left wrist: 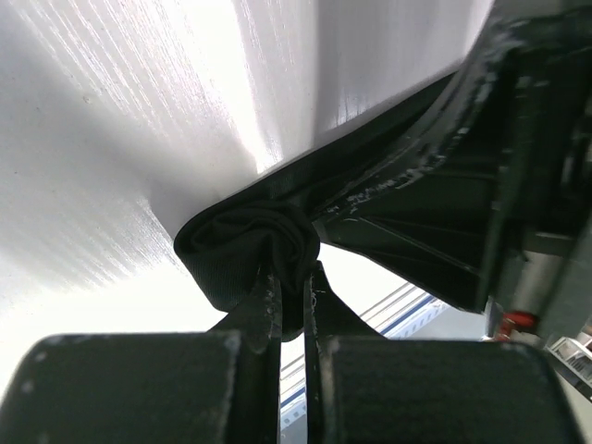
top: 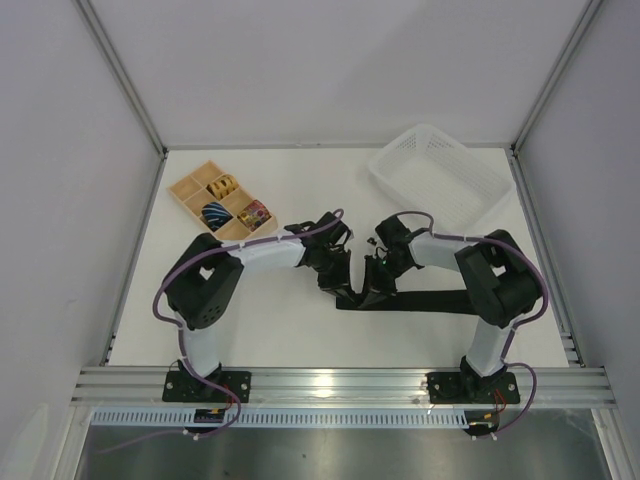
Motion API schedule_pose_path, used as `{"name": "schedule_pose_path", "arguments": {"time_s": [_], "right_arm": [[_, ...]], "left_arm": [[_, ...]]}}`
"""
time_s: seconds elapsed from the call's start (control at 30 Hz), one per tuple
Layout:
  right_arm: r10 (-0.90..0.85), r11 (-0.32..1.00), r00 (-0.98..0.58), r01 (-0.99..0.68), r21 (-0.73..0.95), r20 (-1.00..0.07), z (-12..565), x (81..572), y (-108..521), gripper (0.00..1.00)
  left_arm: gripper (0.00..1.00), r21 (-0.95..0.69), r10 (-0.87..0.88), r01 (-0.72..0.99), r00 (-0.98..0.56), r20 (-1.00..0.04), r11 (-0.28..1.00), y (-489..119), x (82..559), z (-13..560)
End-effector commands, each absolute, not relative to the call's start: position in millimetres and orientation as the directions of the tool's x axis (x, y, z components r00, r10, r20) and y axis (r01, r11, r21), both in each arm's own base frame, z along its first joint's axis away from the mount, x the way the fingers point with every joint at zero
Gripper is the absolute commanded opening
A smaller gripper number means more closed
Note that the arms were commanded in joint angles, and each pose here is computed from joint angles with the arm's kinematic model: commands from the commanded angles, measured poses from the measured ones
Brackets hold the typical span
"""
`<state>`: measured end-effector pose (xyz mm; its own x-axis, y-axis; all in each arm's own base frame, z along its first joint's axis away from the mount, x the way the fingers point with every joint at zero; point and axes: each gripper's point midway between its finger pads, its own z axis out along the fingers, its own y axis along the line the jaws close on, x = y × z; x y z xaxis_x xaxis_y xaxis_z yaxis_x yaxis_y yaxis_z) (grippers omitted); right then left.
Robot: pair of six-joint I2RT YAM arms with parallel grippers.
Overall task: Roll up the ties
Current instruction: Roll the tie
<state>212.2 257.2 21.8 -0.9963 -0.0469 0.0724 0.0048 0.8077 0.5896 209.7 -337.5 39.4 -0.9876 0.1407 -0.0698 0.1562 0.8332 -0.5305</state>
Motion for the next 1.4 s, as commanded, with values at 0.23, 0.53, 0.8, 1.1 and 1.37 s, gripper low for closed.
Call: {"name": "schedule_pose_path", "arguments": {"time_s": [0.23,0.53,0.8,1.1,1.37], "right_arm": [[-0.059,0.823,-0.997,-0.016,0.568,0.057,0,213,253,0.00],[-0.044,0.833,-0.998,-0.007,0.554,0.053,13,215,250,0.00],[-0.003,0.847,-1.000,-0.001,0.532,0.002,50,215,226,0.00],[0.045,0.894,-0.999,0.040,0.446,0.000,33,216,196,0.00],[0.065,0.915,-0.998,0.062,0.399,0.007,-4,215,194,0.00]], "left_arm": [[0.01,-0.521,0.170,0.181,-0.983,-0.069,0.834,-351,212,37],[0.09,-0.550,0.167,0.156,-0.985,-0.031,0.820,-360,209,22],[0.11,-0.536,0.172,0.153,-0.985,-0.015,0.830,-354,205,10],[0.10,-0.521,0.175,0.160,-0.984,-0.021,0.839,-349,204,9],[0.10,-0.513,0.179,0.171,-0.983,-0.035,0.841,-348,206,11]]}}
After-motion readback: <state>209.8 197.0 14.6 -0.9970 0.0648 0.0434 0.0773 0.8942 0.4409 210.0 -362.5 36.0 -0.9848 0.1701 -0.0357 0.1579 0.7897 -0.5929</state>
